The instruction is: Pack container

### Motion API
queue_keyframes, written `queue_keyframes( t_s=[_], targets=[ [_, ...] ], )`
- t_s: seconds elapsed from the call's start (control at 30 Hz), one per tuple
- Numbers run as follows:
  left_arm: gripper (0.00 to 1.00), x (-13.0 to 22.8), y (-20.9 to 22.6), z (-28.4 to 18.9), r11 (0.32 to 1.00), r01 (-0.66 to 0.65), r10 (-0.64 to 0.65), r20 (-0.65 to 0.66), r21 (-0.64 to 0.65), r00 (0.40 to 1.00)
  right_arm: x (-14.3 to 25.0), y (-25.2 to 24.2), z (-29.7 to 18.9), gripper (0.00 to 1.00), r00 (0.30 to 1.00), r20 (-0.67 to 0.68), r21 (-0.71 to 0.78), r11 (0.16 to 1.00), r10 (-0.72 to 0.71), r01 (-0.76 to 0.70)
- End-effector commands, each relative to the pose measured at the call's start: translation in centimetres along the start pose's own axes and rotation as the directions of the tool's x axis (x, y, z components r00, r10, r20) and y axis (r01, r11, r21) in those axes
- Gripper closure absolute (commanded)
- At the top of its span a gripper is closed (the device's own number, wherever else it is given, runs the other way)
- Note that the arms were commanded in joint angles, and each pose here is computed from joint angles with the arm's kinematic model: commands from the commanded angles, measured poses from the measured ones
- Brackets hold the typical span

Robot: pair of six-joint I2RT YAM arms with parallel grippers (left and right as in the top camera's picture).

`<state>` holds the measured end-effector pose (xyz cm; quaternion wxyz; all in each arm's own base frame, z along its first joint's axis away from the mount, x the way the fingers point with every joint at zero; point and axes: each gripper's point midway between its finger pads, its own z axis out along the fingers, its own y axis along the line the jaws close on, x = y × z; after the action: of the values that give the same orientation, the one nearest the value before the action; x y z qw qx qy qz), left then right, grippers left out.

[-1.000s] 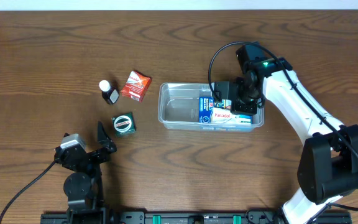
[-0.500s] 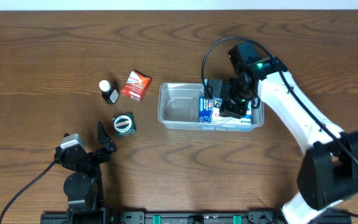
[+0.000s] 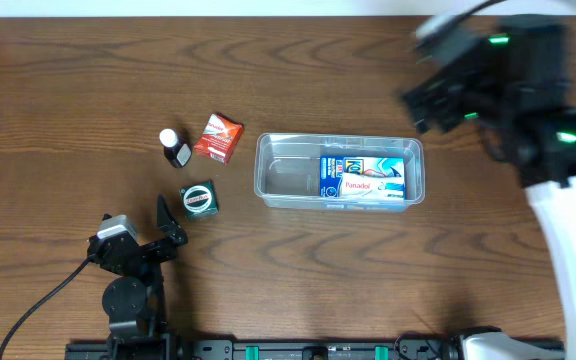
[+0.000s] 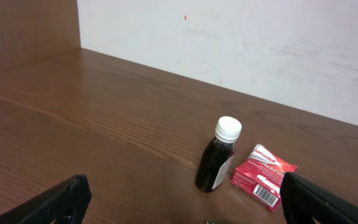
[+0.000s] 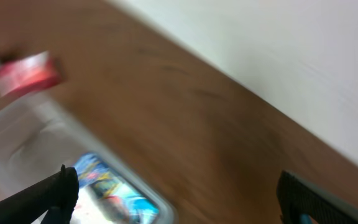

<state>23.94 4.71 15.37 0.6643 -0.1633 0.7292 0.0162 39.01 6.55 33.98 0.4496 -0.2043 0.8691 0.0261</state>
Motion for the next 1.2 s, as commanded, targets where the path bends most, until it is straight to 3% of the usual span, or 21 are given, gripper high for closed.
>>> queue_keyframes(
  t_s=[0.0, 0.2, 0.47, 0.63, 0.87, 1.03, 1.17],
  targets=[
    [0.02, 1.9, 0.5, 0.2, 1.0, -0.026, 0.025, -0.048, -0.014, 0.999, 2.4, -7.5, -1.2, 0.01, 0.934, 0.016, 0.259, 0.9, 0.358, -0.35],
    [0.02, 1.9, 0.5, 0.2, 1.0, -0.026, 0.025, -0.048, -0.014, 0.999, 7.1, -13.5, -3.3, 0.01, 0.87, -0.011, 0.411, 0.796, 0.492, -0.445],
    [0.02, 1.9, 0.4, 0.2, 1.0, -0.002, 0.002, -0.048, -0.011, 0.999, 9.3, -14.5, -4.3, 0.01, 0.839, -0.049, 0.45, 0.762, 0.542, -0.466],
    [0.02, 0.3, -3.9, -0.7, 0.975, 0.019, -0.005, -0.063, 0.22, 0.998, 9.3, -14.4, -4.3, 0.01, 0.839, -0.049, 0.45, 0.762, 0.542, -0.466],
    [0.02, -2.4, -4.1, -1.0, 0.987, 0.028, 0.013, -0.249, 0.158, 0.968, 9.3, -14.4, -4.3, 0.01, 0.839, -0.049, 0.45, 0.762, 0.542, -0.466],
    [0.02, -4.4, -7.6, 0.7, 0.96, 0.023, 0.106, -0.439, 0.278, 0.892, 9.3, -14.4, -4.3, 0.01, 0.839, -0.049, 0.45, 0.762, 0.542, -0.466],
    [0.02, -3.9, -9.0, 2.3, 0.944, 0.012, 0.214, -0.642, 0.329, 0.736, 9.3, -14.4, -4.3, 0.01, 0.839, -0.049, 0.45, 0.762, 0.542, -0.466]
  ],
)
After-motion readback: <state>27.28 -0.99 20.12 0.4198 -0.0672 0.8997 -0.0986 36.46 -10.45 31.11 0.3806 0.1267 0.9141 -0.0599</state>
